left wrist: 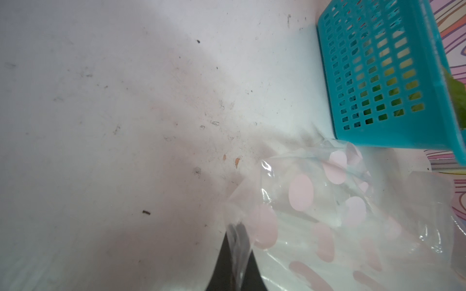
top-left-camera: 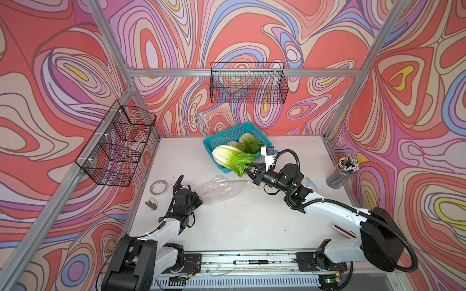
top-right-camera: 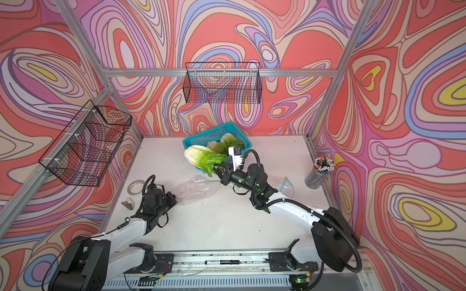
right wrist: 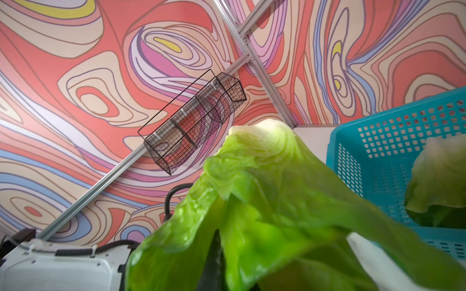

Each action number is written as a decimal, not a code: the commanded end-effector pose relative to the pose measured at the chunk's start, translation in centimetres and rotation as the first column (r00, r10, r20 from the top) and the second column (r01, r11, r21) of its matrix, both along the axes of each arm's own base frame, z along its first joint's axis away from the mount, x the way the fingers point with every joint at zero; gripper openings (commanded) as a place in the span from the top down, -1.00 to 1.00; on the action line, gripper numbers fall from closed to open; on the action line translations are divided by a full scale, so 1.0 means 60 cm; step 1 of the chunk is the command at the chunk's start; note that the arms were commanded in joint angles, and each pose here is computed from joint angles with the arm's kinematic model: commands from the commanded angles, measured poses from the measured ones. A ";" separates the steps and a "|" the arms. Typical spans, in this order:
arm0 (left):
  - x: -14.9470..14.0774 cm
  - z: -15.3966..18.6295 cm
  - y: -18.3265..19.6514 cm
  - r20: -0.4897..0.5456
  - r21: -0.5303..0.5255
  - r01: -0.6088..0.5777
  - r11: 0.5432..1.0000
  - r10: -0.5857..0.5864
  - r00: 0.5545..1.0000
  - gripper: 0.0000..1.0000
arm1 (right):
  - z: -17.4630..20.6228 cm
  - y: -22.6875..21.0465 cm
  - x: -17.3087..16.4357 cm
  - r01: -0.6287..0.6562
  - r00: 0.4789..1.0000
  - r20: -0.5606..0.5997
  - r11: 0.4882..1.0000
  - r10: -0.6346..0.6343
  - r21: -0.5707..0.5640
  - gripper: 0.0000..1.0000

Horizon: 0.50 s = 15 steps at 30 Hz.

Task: Open the zip-top bag and take out the chinese cabbages
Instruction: Place the Chinese cabbage in the basket.

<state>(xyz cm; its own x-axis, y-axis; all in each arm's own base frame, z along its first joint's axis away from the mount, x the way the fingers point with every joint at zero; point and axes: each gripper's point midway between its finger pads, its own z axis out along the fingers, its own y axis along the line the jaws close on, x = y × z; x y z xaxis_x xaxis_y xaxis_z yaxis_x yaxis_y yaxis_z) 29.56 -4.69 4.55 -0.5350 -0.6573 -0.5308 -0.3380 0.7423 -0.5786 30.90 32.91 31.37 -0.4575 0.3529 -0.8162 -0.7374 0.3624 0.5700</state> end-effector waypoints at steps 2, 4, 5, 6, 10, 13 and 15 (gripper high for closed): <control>-0.003 0.013 0.011 0.017 0.027 -0.019 0.999 0.019 1.000 1.00 | -0.005 0.006 0.072 0.146 0.989 -0.036 0.989 -0.145 0.026 1.00; -0.004 0.019 0.012 0.030 0.029 -0.017 0.999 0.017 0.999 1.00 | -0.013 0.019 0.095 0.177 0.983 -0.061 0.983 -0.174 0.046 1.00; -0.005 0.020 0.012 0.033 0.032 -0.017 0.999 0.016 0.999 1.00 | -0.016 0.027 0.108 0.192 0.979 -0.075 0.980 -0.187 0.057 1.00; -0.005 0.022 0.012 0.036 0.033 -0.015 0.999 0.013 0.999 1.00 | -0.019 0.035 0.121 0.203 0.977 -0.088 0.977 -0.197 0.068 1.00; -0.007 0.027 0.013 0.045 0.040 -0.012 0.999 0.010 0.999 1.00 | -0.055 0.070 0.164 0.252 0.960 -0.140 0.966 -0.243 0.050 1.00; -0.008 0.029 0.013 0.052 0.041 -0.011 0.999 0.008 0.999 1.00 | -0.090 0.087 0.197 0.308 0.935 -0.186 0.951 -0.301 0.010 1.00; -0.009 0.031 0.013 0.056 0.043 -0.011 0.999 0.008 0.998 1.00 | -0.112 0.097 0.216 0.328 0.920 -0.231 0.945 -0.318 0.006 1.00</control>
